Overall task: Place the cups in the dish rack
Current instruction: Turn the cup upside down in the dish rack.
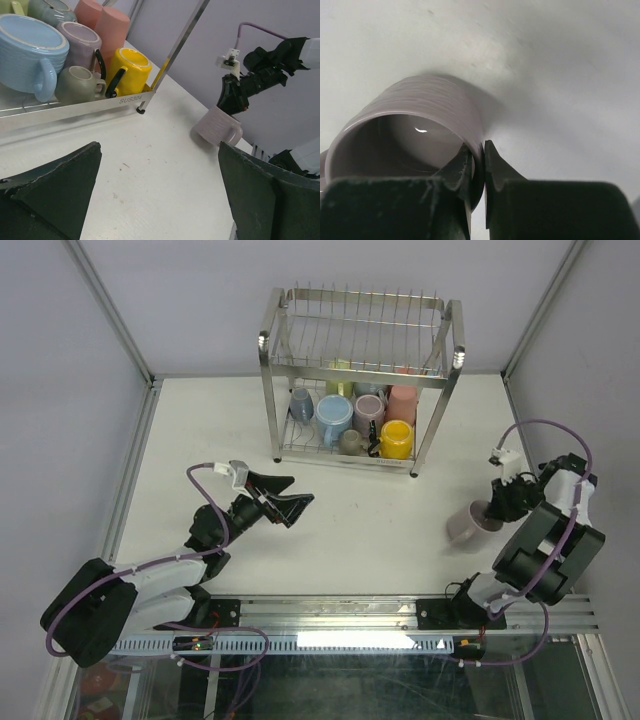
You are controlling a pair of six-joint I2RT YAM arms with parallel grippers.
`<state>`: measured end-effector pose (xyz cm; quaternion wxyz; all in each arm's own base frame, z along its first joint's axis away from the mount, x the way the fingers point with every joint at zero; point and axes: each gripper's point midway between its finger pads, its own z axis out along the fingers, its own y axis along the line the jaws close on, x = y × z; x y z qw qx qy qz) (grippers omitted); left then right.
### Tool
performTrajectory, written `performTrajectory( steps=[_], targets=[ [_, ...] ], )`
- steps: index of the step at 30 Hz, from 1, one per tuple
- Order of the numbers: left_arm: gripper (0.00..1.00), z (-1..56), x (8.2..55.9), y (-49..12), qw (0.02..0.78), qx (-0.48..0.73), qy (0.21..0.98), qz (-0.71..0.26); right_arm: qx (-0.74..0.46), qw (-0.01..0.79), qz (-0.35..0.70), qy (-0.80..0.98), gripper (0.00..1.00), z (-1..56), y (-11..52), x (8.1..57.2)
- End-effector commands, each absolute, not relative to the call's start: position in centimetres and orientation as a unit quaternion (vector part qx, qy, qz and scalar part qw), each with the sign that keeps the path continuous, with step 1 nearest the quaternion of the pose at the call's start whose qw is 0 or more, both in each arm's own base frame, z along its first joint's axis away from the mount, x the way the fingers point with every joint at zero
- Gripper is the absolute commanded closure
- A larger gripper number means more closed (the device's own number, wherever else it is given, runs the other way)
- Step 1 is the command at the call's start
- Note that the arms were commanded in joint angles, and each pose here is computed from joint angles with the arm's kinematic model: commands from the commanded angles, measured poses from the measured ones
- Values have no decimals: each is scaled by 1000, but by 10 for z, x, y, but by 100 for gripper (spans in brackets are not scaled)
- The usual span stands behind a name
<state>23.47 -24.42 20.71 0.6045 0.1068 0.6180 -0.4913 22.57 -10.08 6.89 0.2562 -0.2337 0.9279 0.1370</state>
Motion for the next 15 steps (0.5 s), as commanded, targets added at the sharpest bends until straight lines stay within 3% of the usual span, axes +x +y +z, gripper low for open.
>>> performTrajectory(
  steps=[1,9,15],
  targets=[
    [1,238,226,-248,609,106,571,-540,-277,302,244,879,100,115,-31,240],
    [1,235,215,-269,531,93,566,-623,-388,309,348,795,100,159,81,240],
    [7,233,197,-288,409,72,555,-721,-421,341,405,736,100,191,122,245]
  ],
)
